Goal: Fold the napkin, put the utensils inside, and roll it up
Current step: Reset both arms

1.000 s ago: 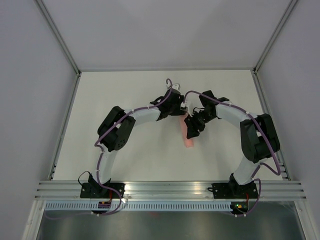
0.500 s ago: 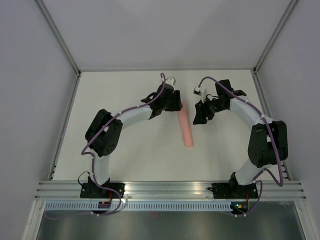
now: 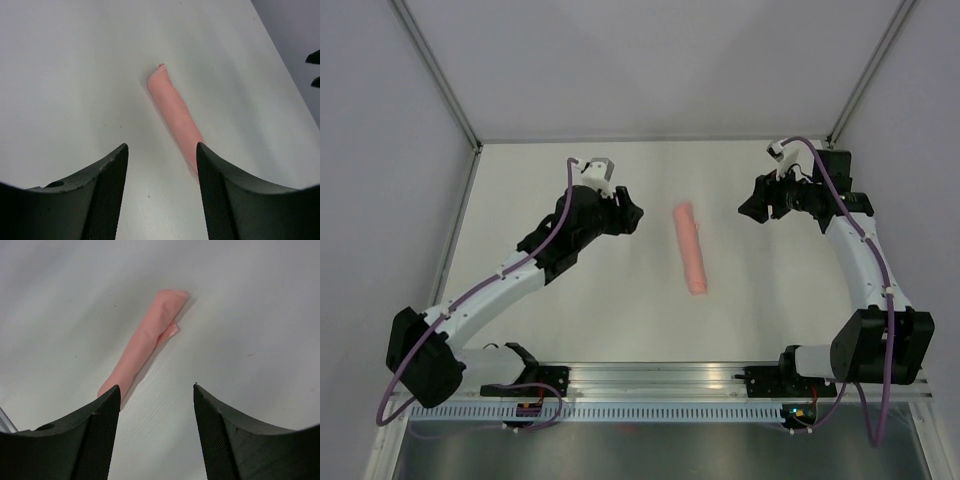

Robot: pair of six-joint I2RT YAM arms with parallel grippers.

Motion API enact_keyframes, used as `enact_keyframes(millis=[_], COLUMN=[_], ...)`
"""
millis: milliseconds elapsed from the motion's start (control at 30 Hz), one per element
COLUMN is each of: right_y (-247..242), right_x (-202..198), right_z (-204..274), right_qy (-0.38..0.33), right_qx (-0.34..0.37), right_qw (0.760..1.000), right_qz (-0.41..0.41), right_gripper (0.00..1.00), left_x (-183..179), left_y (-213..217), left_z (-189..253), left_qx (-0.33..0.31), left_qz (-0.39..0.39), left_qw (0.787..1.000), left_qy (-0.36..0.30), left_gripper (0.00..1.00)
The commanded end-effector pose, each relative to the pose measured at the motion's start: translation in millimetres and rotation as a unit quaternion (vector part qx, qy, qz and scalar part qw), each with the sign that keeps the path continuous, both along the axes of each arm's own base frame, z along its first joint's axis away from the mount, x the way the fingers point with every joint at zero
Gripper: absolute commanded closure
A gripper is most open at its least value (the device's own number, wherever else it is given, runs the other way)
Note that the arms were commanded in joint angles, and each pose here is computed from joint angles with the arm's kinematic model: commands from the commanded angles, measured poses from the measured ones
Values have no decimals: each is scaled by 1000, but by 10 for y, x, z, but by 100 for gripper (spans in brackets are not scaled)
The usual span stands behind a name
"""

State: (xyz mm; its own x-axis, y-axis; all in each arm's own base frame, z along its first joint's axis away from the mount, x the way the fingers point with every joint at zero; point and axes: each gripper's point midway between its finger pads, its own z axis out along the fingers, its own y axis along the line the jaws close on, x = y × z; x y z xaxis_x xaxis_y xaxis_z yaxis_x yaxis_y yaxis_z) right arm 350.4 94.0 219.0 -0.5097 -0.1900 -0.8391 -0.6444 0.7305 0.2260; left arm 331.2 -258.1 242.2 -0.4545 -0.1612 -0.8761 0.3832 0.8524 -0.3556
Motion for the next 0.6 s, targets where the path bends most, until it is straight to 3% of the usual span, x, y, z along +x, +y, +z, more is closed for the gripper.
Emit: enact_keyframes(millis=[0,200,567], right_y=[-149,-318,-453], right_x=[-27,-121,-69], right_z=[61,66,153], right_qy=[-2,-13,-26], right_qx=[4,-2,6], right_qw=[999,997,995], right_qz=[-47,-74,-99], right_gripper=[34,33,31], left_x=[-194,-427,-524], left_y=[224,463,591], left_z=[-120,-70,210], left_qx=[26,23,19], left_qz=[4,14,18], left_qw=[1000,999,998], left_qy=[-6,-23,-58], left_gripper=[38,35,33])
